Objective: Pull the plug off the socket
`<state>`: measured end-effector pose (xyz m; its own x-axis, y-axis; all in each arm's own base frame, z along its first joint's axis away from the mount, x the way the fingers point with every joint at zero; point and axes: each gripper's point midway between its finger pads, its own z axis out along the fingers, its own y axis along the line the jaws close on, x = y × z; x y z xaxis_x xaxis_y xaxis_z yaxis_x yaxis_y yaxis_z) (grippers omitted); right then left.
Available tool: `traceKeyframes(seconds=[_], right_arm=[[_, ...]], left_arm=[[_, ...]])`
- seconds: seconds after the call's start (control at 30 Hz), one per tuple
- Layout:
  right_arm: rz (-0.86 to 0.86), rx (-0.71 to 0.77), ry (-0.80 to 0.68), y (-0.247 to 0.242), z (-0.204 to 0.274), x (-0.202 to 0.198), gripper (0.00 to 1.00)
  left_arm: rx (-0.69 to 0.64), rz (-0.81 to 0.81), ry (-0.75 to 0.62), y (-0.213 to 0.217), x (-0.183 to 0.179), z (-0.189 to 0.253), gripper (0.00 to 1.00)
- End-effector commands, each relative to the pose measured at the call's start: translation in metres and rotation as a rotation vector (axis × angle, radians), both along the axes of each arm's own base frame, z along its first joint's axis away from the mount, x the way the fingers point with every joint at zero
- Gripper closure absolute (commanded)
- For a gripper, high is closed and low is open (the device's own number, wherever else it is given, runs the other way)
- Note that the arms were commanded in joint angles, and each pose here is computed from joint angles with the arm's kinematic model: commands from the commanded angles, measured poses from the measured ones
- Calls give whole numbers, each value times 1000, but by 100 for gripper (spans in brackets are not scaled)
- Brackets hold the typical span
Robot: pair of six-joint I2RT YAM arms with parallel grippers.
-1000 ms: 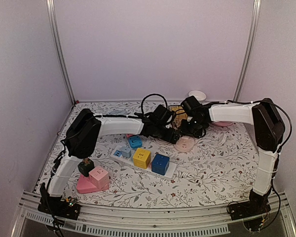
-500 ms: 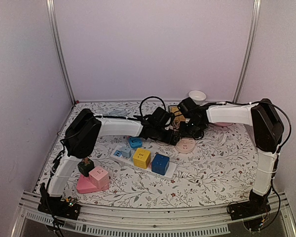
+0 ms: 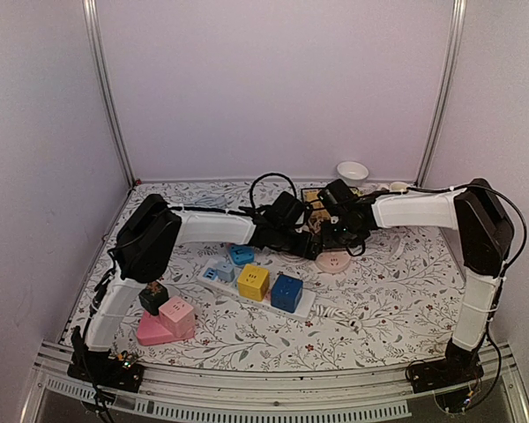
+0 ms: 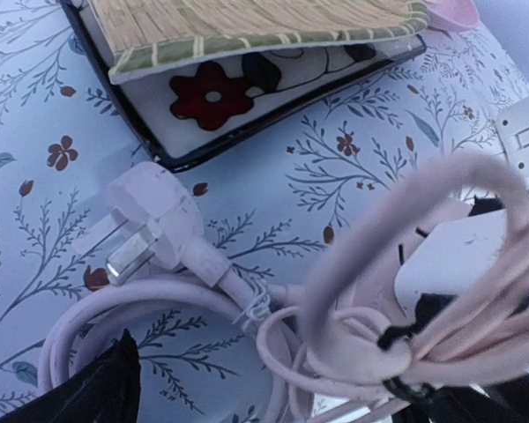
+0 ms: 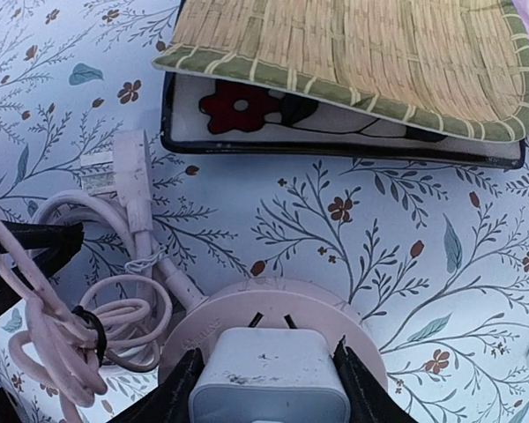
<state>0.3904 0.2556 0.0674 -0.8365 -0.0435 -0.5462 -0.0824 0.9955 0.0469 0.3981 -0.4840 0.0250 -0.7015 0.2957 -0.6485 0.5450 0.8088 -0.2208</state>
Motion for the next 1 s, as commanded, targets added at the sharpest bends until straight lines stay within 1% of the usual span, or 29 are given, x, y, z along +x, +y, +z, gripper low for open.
traceKeyframes(seconds=[0.0,0.2,0.27,0.37,0.43,0.47,0.53,0.67,0.77,0.8,0.87,0.97], right_arm=[[140,211,-282,49,98,12,91],[117,160,-263,32,83,6,90],[85,208,-228,24,79,7,90],[-10,365,-132,2,66,11,90],[-38,472,-85,-4,62,12,90],[-52,508,-66,-4,61,12,91],[-37,522,-60,2,63,12,91],[-3,420,-91,17,67,10,91],[39,284,-140,34,74,10,92],[42,229,-174,36,81,13,92],[46,152,-193,40,83,14,92],[19,117,-197,35,83,18,92]], left_arm=[[329,-49,198,56,-53,-110,3],[331,-57,199,54,-53,-111,3],[332,-57,200,55,-53,-112,3],[334,-57,200,54,-53,-112,3],[334,-59,201,54,-54,-113,3],[335,-62,202,54,-54,-113,3],[337,-62,202,54,-54,-114,3],[340,-64,202,54,-54,-115,3],[342,-66,204,54,-54,-116,3],[345,-66,205,54,-55,-117,3],[351,-67,209,56,-55,-120,3],[357,-69,210,56,-55,-122,3]])
